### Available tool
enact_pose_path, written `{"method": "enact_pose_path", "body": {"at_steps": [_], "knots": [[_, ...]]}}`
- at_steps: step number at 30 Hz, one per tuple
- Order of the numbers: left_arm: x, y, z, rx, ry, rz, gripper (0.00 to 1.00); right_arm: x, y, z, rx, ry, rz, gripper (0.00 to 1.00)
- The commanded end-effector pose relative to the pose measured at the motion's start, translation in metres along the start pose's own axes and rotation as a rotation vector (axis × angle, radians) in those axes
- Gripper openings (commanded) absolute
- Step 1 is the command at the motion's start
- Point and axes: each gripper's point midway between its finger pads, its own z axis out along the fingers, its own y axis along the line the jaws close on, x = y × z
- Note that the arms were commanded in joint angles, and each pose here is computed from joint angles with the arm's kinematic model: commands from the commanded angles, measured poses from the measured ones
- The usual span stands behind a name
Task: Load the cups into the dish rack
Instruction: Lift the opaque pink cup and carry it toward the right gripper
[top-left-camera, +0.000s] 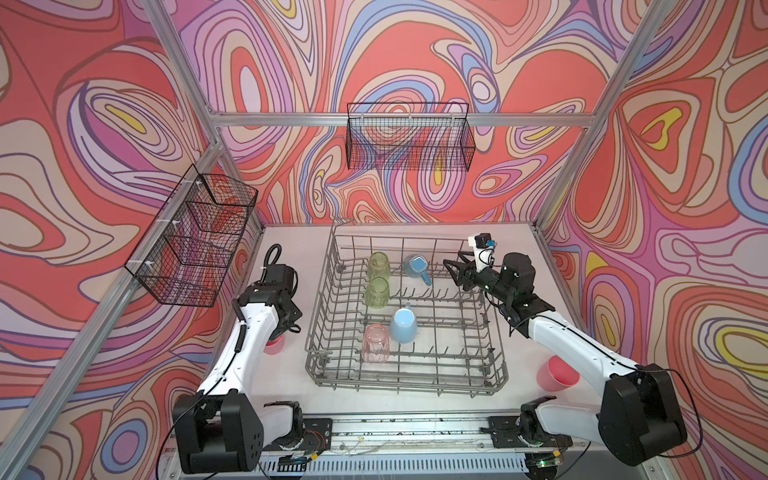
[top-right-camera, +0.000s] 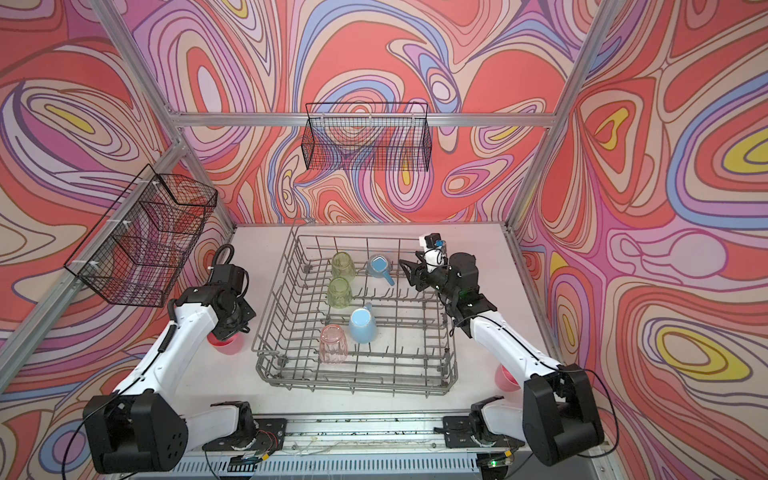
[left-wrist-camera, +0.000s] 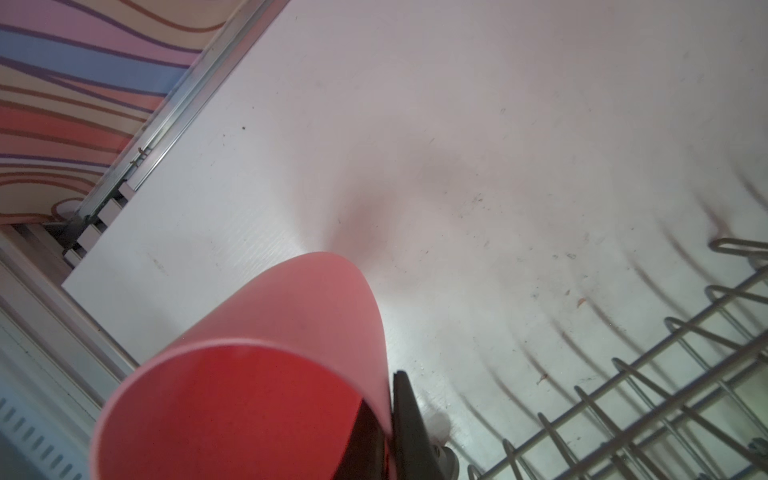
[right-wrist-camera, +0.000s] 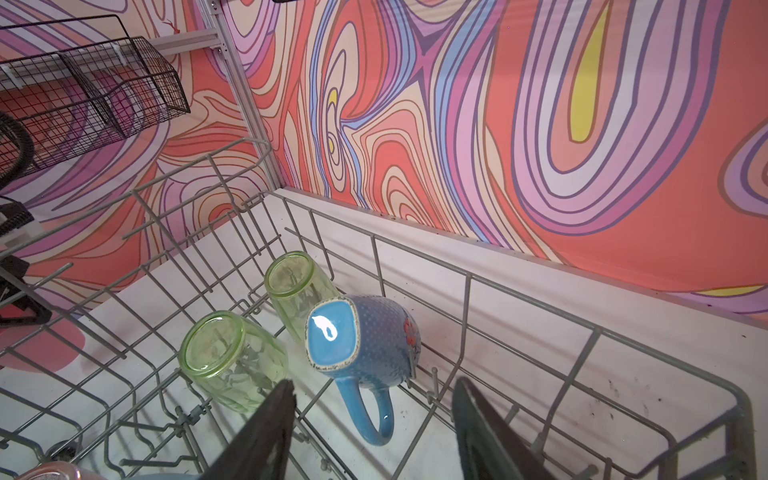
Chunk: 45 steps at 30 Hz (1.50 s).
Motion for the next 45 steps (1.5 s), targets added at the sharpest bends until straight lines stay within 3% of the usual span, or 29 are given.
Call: {"method": "enact_pose_path", "body": {"at_steps": [1,11,22,27,34,40,45], "knots": [[-0.020,-0.013,-0.013,0.024,-0.063,0.073,0.00,-0.002,0.003,0.002,-0.012,-0.007,-0.006,0.62],[-0.069,-0.076,-0.058,0.179,-0.187,0.257,0.00,-0.003,-0.001,0.006,0.000,-0.002,-0.005,0.62],[-0.119,-0.153,-0.180,0.429,-0.508,0.416,0.00,-0.019,-0.005,0.008,0.027,0.006,0.066,0.62],[-0.115,-0.180,-0.240,0.602,-0.619,0.511,0.00,-0.033,-0.005,0.010,0.029,-0.002,0.117,0.63],[-0.059,-0.220,-0.312,1.109,-0.580,0.646,0.00,-0.045,-0.019,0.029,0.073,0.031,0.267,0.63],[-0.010,-0.242,-0.331,1.443,-0.418,0.710,0.00,-0.066,-0.014,0.033,0.044,0.024,0.389,0.63],[0.002,-0.252,-0.334,1.582,-0.384,0.705,0.00,-0.087,-0.003,0.036,-0.044,0.017,0.516,0.62]]}}
